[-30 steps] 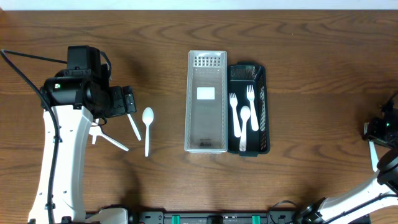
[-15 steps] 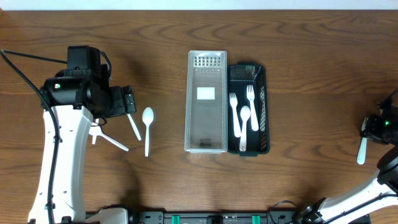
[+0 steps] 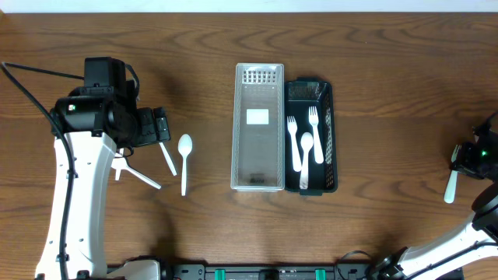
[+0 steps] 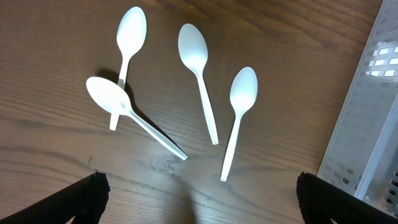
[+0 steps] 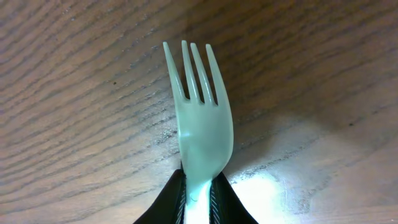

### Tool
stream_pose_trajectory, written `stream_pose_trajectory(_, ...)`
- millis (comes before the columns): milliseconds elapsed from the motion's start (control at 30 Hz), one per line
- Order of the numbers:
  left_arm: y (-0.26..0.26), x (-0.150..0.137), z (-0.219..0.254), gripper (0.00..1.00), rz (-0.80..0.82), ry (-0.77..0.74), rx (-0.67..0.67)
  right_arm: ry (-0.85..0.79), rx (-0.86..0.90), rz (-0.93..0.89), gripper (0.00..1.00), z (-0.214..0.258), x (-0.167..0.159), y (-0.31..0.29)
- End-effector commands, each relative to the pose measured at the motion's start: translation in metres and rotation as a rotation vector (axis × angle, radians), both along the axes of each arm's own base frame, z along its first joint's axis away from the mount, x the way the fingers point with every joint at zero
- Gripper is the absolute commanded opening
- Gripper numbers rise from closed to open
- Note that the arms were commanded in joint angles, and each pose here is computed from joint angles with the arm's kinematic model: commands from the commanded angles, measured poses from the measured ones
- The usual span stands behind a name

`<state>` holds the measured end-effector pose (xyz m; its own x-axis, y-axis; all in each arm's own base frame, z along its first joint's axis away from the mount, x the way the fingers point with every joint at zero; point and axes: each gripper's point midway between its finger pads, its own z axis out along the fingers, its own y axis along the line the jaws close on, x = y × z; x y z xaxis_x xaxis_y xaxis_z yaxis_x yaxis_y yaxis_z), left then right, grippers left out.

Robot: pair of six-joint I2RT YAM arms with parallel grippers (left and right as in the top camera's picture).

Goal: Pack container
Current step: 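Reach the right gripper to the far-right fork and grasp it, then place the third fork into the dark green basket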

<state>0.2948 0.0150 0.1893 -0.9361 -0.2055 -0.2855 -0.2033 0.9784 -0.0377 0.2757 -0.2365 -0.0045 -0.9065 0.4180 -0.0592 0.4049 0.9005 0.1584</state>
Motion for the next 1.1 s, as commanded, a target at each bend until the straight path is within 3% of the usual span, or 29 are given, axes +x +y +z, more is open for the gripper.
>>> stream_pose_trajectory(0,0.003,0.002,0.005,0.98,-0.003,-0.011,0.015,0.032,0.066,0.002,0.01,-0.022,-0.006,0.012)
stream_pose_trajectory(633,0.003,0.002,0.005,0.98,-0.003,-0.011,0.015,-0.038,0.020,0.020,0.01,-0.002,0.009,0.010)
stream_pose_trajectory(1067,0.003,0.002,0.005,0.98,-0.003,-0.011,0.015,-0.199,-0.119,0.081,0.01,0.065,0.041,0.013)
